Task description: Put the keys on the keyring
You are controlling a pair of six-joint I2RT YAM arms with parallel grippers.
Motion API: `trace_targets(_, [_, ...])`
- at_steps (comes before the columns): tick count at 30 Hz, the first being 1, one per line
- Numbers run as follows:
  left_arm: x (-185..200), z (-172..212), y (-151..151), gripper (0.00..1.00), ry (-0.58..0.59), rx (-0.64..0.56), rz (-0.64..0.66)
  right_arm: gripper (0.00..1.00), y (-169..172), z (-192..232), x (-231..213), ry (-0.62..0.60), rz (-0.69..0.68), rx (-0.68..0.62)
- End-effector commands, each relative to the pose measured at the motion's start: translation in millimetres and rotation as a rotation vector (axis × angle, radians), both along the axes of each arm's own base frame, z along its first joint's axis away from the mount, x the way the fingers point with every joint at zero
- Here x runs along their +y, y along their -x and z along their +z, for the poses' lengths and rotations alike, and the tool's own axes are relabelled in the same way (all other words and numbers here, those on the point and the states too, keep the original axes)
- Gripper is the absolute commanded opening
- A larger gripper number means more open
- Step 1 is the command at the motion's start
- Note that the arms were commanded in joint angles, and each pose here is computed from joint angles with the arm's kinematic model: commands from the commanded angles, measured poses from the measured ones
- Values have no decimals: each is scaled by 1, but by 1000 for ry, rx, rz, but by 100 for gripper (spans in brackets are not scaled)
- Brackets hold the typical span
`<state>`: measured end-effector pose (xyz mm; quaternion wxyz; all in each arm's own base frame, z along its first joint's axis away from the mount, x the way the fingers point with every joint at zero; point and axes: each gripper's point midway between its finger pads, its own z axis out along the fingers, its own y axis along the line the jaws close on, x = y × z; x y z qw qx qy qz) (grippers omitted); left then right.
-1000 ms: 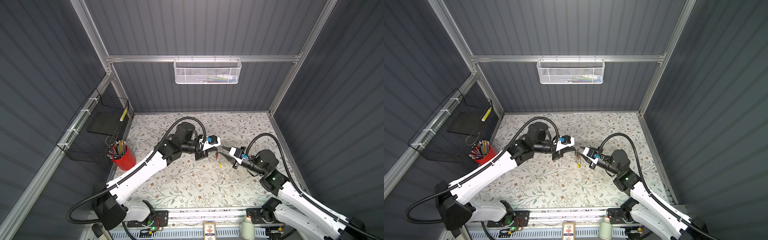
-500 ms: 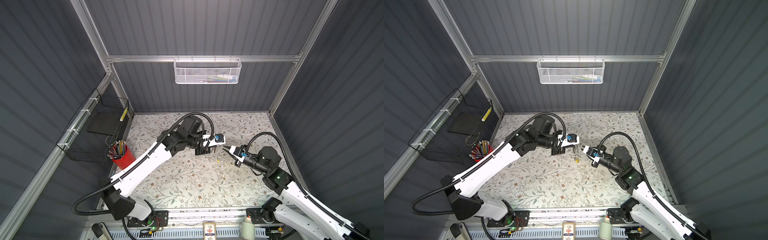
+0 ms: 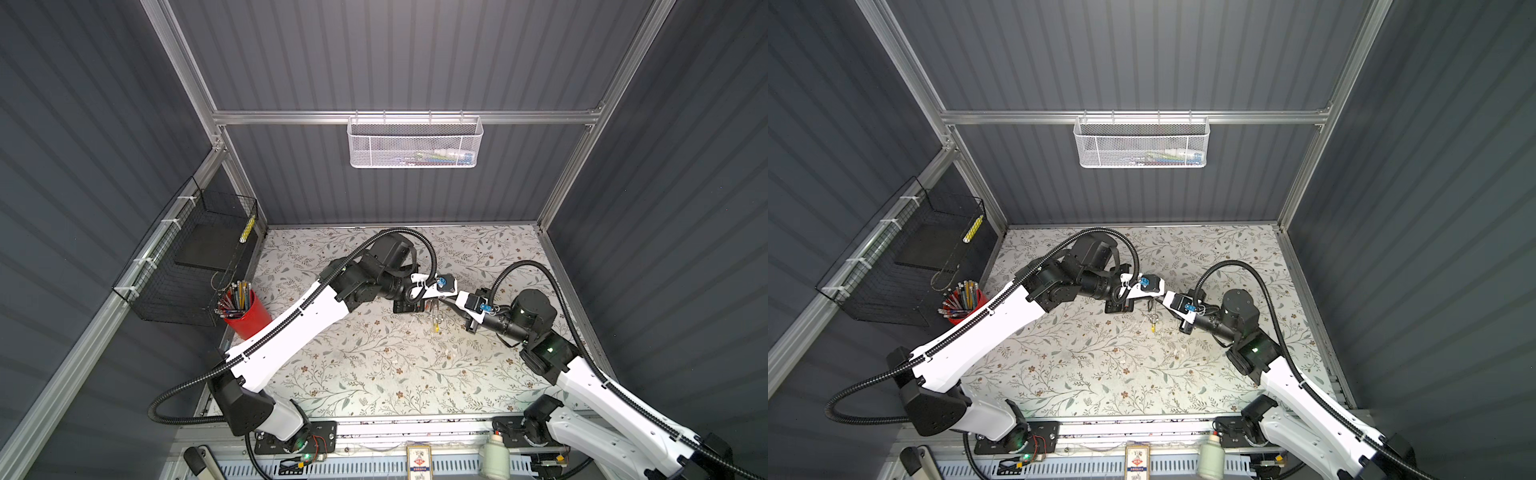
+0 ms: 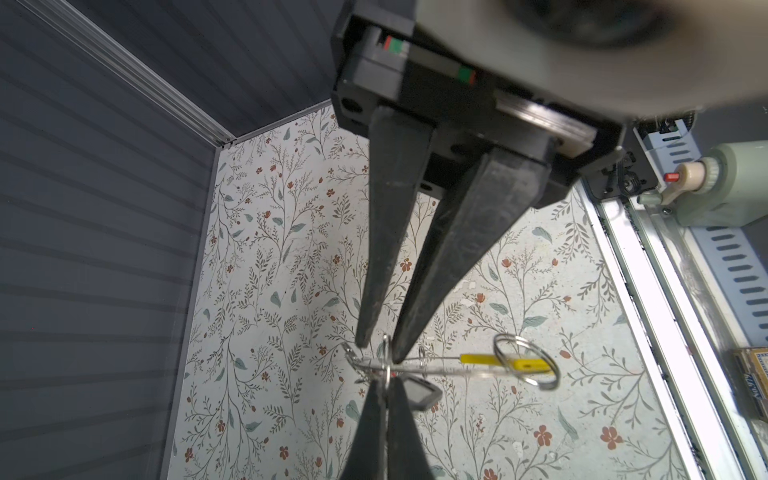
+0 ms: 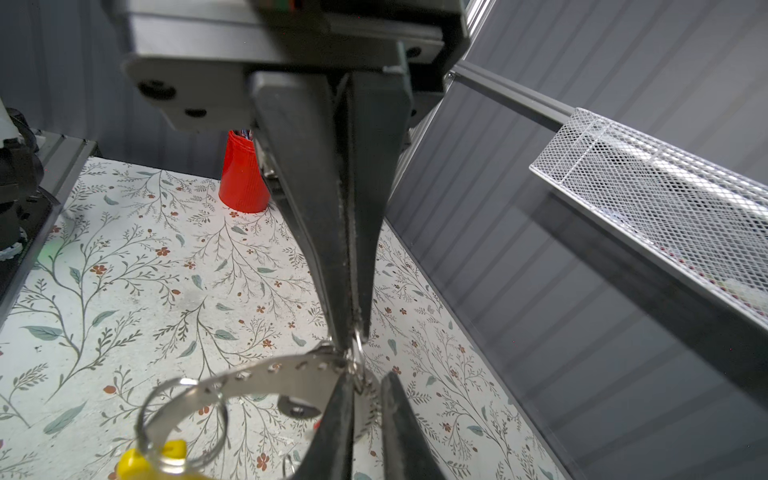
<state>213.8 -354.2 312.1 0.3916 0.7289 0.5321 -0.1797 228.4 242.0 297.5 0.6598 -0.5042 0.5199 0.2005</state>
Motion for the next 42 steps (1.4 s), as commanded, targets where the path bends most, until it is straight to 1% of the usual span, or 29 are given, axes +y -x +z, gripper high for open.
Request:
trace_targets(1, [-4,4,5,0,-6,-10,-29,16,3,16,2,-55,22,-26])
trace_targets(3, [-2,3,0,0,-22,-30,-7,14,3,15,2,-56,28,-18])
trace_targets(7, [-3,4,0,0,-20,-38,-9,2,4,12,3,-49,35,-6])
trace_targets(8, [-3,5,-1,0,-16,-41,-7,0,4,11,3,-48,34,-2])
trace_targets(10, [-4,7,-1,0,1,-51,-3,0,5,10,3,-50,35,5])
trace_targets(11, [-4,10,-4,5,25,-61,19,0,4,11,2,-57,31,7])
trace_targets(14, [0,13,-11,26,84,-90,80,0,4,14,0,-90,25,11])
trace_targets(15, [3,14,-13,28,113,-80,96,0,4,15,0,-101,26,12])
trace_targets(18, [10,18,-14,28,192,-9,124,0,5,21,-1,-137,37,5])
trace_targets(21, [14,13,-13,28,263,56,138,0,6,25,-1,-166,50,1])
trace_targets(24, [14,18,-11,27,334,93,129,0,7,29,0,-189,60,-2])
trace_targets(27, [11,20,-6,26,370,125,110,0,7,31,0,-202,67,-5])
trace_targets(36, [14,34,-8,27,478,146,111,0,12,35,-1,-243,99,-26])
trace_targets(39, [14,40,-5,27,510,154,87,0,13,36,-2,-255,108,-26])
trace_targets(42, [12,38,-1,27,513,169,63,0,14,38,-2,-261,118,-29])
